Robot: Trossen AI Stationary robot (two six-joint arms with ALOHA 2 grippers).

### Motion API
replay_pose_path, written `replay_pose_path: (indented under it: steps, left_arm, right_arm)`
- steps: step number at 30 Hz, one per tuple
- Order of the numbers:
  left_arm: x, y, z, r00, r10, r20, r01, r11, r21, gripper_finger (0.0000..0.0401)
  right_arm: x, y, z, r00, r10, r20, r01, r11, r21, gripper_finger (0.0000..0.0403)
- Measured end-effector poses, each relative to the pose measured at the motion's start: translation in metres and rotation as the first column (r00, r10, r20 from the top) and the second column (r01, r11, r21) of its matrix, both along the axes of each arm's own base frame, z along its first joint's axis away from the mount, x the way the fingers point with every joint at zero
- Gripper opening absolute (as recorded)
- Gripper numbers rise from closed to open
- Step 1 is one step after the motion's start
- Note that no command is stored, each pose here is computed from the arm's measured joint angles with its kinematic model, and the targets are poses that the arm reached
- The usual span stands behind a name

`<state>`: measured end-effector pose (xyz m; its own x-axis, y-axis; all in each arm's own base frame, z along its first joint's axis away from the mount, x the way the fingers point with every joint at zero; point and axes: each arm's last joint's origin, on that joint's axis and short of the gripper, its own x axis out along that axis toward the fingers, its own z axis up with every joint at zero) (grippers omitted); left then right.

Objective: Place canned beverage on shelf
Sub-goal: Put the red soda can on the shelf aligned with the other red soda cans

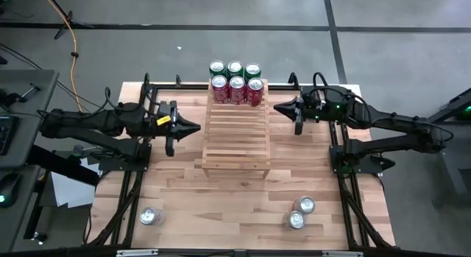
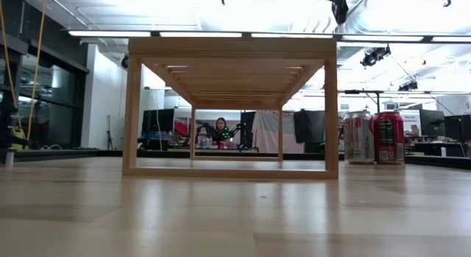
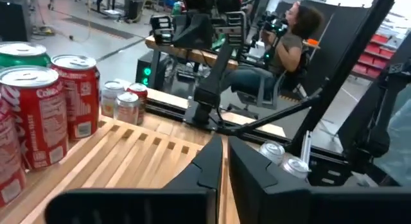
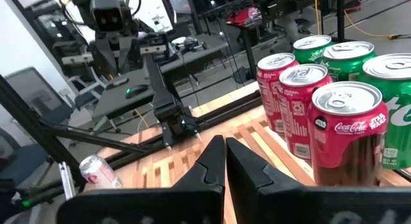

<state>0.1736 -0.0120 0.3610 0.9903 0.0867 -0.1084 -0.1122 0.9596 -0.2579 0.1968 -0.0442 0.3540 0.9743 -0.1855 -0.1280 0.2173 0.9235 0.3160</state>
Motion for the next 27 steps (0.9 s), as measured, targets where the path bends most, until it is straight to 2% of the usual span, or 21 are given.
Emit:
replay_pose_path:
  steps: [5,8,10,12,15,19,27]
  left_arm:
    - [0.007,-0.002,-0.009,0.997,-0.002,0.075,0.000,1.000,0.027,0.0003]
    - [0.011,-0.002,-0.026,0.977,0.000,0.214,-0.007,0.999,0.033,0.0001]
    - [0.012,0.000,-0.036,0.957,0.008,0.289,-0.011,1.000,0.006,0.0001]
    - [0.011,0.002,-0.043,0.950,0.010,0.313,0.000,0.999,-0.033,0.0000]
    - [0.007,0.003,-0.038,0.938,0.011,0.348,0.009,0.998,-0.056,0.0000]
    - [0.003,0.003,-0.036,0.932,0.012,0.363,0.010,0.998,-0.058,0.0000]
    - [0.001,0.003,-0.035,0.931,0.015,0.366,0.007,0.998,-0.061,0.0000]
  right_arm:
    - [0.000,0.000,0.001,1.000,-0.002,0.017,0.001,1.000,0.017,0.0000]
    - [0.000,0.000,0.002,1.000,0.004,0.020,-0.004,1.000,0.017,0.0000]
    - [0.000,0.000,0.002,1.000,0.011,0.021,-0.012,1.000,0.018,0.0000]
    - [0.000,0.001,0.003,0.999,0.020,0.036,-0.020,1.000,0.016,0.0001]
    - [0.001,0.001,0.008,0.996,0.017,0.087,-0.020,0.999,0.038,0.0018]
    - [0.001,0.000,0.012,0.990,0.014,0.137,-0.022,0.998,0.055,0.0090]
    - [0.006,0.000,0.007,0.993,0.025,0.114,-0.041,0.990,0.135,0.0302]
